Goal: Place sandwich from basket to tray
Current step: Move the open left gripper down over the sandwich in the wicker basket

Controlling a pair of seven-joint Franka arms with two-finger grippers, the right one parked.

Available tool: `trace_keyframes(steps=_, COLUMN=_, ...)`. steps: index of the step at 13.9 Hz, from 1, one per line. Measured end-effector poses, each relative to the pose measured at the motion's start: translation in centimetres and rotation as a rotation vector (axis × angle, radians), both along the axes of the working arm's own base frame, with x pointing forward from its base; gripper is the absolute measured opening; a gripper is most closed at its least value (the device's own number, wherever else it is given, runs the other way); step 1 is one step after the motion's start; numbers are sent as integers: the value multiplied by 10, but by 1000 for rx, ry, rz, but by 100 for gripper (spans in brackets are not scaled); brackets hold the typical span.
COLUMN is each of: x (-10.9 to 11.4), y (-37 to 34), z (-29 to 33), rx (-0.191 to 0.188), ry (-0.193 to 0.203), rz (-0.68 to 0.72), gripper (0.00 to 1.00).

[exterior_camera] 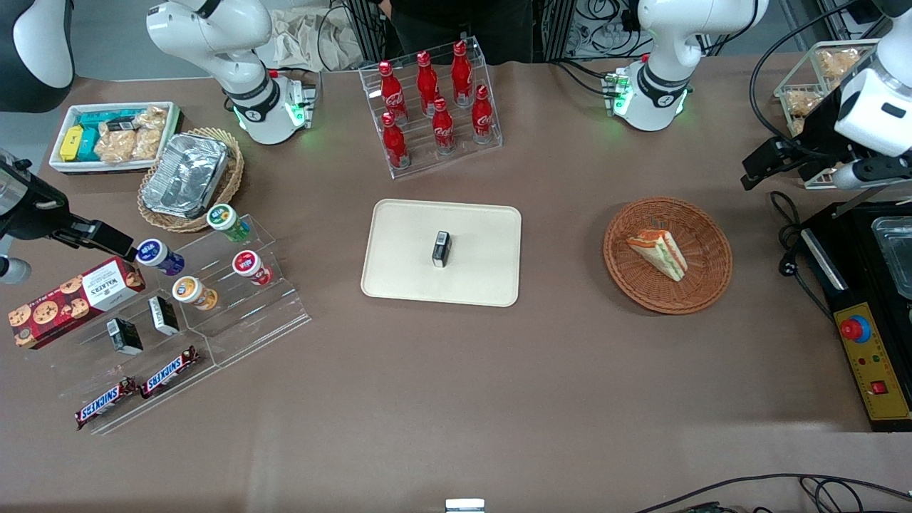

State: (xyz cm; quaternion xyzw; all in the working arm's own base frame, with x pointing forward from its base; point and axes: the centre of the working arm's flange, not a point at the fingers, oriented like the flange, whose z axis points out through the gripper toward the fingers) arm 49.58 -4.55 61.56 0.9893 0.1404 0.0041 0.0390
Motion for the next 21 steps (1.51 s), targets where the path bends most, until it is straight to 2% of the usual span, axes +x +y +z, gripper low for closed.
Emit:
trace_keyframes(steps=5, x=1, y=-11, z=-42, rx=6, ry=54, rz=213, gripper=100)
trace_keyframes(steps=8, x=1, y=-16, z=-86, rx=57, ry=48, rz=302, gripper=100)
trace_keyframes(steps=12, x=-10, y=-23, z=-164, rx=79, ry=66, rz=386, gripper=100)
trace_keyframes(steps=17, x=-32, y=-17, z=-239, rx=72, ry=48, rz=432, gripper=100)
trace_keyframes(steps=21, x=-48, y=-14, z=-280, rx=58, ry=17, rz=478, gripper=100)
